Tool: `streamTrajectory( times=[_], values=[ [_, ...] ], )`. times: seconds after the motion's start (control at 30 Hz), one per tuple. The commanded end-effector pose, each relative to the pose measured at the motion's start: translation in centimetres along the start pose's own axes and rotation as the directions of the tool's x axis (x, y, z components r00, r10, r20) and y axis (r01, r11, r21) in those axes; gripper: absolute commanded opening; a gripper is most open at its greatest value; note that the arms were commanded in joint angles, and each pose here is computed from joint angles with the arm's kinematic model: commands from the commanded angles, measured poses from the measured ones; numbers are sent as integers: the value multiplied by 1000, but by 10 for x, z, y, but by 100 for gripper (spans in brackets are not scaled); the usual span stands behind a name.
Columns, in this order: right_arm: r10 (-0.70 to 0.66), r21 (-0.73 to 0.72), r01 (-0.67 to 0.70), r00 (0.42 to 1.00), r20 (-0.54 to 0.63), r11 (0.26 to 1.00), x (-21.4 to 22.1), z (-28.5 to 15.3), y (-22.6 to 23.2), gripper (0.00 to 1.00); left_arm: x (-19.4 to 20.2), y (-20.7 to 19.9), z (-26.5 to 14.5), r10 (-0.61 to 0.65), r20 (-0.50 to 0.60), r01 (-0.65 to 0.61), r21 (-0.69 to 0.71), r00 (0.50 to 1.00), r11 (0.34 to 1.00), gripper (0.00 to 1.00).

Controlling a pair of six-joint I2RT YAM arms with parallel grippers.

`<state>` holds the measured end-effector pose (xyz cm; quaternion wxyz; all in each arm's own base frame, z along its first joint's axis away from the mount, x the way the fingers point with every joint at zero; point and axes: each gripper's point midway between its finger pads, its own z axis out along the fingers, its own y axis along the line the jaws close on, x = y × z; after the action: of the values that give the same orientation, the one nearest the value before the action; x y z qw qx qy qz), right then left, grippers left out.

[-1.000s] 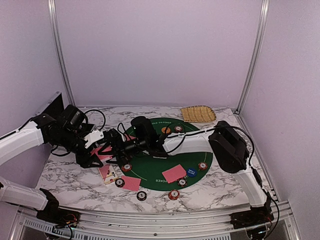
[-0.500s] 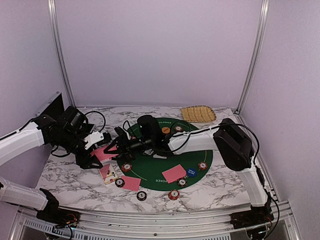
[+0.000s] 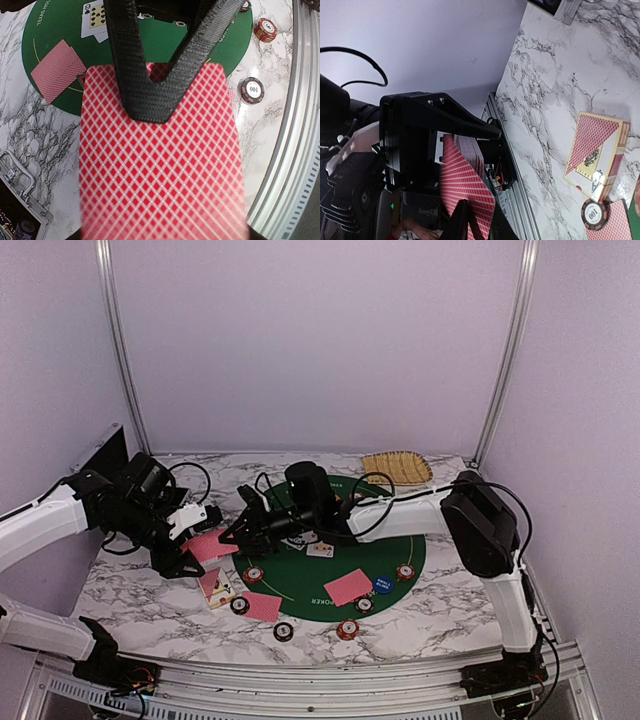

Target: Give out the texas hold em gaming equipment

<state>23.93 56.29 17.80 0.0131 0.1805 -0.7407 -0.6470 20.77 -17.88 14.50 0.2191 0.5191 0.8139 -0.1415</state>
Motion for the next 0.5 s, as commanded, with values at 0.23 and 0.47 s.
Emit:
streamTrajectory(
  times=[0.23,0.47],
  values=[
    [-27,-6,27,1000,-8,1000,-5,-23,29,0,-1,3,-4,11,27,-11,-30,1000,999,0],
    [-15,28,15,1000,26,999,-12,-56,23,0,-1,3,-3,11,24,-10,-29,1000,1000,0]
  ],
)
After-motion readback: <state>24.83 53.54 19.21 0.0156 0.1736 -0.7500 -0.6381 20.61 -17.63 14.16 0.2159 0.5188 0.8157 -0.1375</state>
